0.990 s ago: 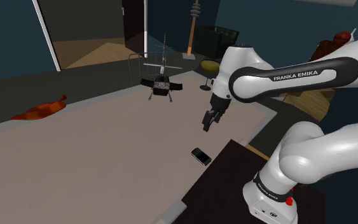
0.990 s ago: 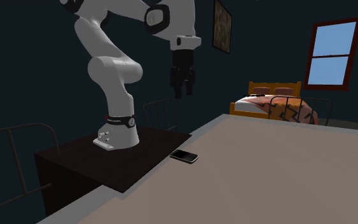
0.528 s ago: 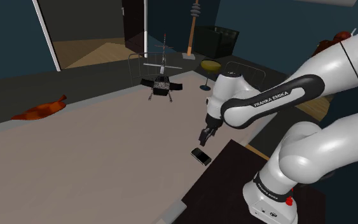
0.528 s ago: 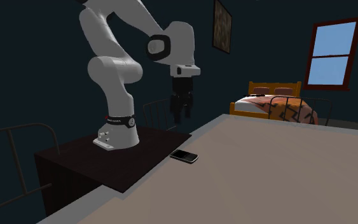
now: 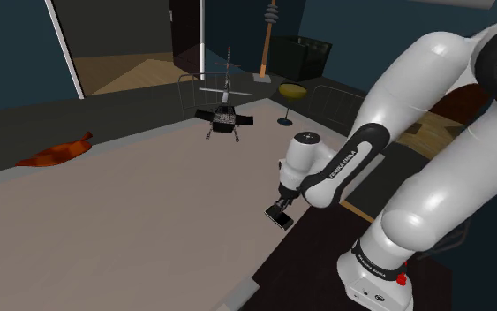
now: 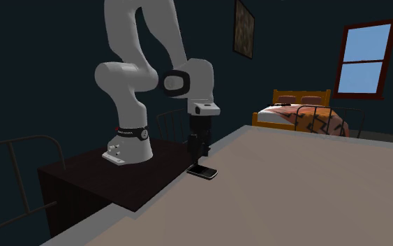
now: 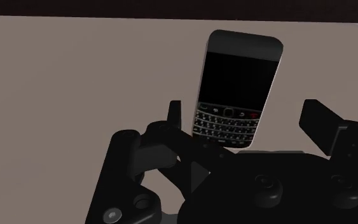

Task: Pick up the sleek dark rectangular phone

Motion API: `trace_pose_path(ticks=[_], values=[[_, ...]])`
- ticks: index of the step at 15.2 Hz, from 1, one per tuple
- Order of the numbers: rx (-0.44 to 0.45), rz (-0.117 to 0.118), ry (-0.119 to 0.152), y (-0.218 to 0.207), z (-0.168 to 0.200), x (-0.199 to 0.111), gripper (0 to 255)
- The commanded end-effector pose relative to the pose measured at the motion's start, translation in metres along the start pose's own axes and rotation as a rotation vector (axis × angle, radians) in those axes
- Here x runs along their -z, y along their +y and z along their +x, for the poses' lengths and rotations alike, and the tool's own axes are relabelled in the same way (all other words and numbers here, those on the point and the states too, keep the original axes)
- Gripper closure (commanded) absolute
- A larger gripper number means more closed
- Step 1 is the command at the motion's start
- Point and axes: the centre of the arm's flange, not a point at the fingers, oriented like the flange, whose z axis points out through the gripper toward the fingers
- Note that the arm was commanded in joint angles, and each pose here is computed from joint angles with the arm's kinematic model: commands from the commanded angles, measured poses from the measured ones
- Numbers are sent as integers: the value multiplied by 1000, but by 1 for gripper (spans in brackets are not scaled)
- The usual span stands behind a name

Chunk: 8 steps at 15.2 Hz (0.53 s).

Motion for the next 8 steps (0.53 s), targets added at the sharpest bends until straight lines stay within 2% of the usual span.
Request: trace_pose_path(ticks=[1, 8], values=[[3, 1, 3, 0, -2, -13, 0], [3, 1, 3, -2, -3, -42, 0]])
